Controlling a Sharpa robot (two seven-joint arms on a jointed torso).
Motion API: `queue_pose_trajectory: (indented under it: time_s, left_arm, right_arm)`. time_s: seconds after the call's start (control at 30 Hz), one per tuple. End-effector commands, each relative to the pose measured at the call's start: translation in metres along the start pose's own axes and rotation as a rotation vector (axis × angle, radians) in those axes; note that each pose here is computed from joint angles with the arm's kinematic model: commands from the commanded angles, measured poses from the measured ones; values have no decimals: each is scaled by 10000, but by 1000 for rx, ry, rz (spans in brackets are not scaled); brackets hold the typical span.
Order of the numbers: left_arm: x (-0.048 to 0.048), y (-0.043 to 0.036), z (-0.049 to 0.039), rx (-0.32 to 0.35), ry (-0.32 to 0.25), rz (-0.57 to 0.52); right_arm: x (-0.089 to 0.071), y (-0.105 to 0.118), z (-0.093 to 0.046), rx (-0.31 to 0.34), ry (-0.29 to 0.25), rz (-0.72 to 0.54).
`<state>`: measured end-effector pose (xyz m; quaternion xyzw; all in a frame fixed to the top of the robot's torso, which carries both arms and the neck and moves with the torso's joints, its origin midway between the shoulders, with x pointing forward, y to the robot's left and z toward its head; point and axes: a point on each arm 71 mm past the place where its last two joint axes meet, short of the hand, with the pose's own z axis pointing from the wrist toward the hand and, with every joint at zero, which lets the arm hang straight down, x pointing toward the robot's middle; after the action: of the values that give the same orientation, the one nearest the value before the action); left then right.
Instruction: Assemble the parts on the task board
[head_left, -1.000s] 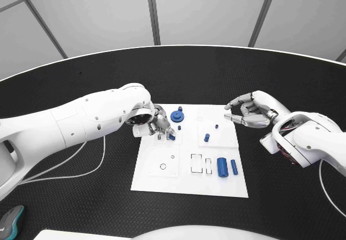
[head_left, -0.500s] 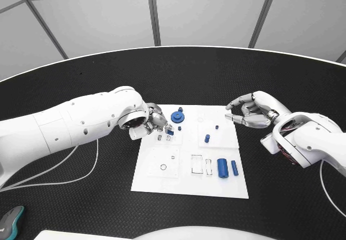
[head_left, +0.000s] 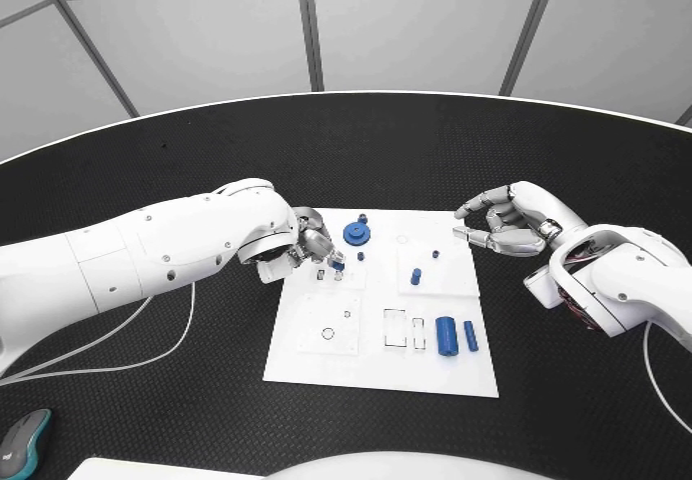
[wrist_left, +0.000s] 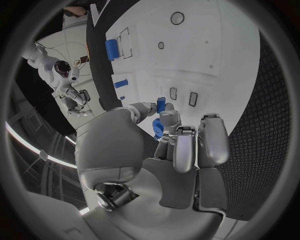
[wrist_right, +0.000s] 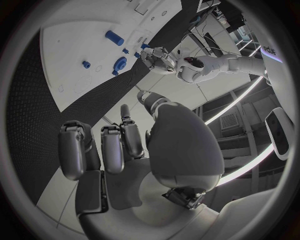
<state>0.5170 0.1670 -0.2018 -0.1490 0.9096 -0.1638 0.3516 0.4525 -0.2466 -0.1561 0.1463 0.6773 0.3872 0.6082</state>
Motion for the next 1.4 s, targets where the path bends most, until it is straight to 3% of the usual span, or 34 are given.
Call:
queue_pose_trajectory:
  time_s: [0.03, 0.63, 1.4]
  left_arm:
    - [14, -3, 12, -7, 6, 8]
    - [42, -15, 72, -44, 29, 74]
    - [26, -23, 104, -53, 9, 110]
  right_arm:
    - [2, 2, 1, -1, 0, 0]
    - [8, 6, 7, -4, 2, 0]
    - [13, 12, 10, -7, 3, 1]
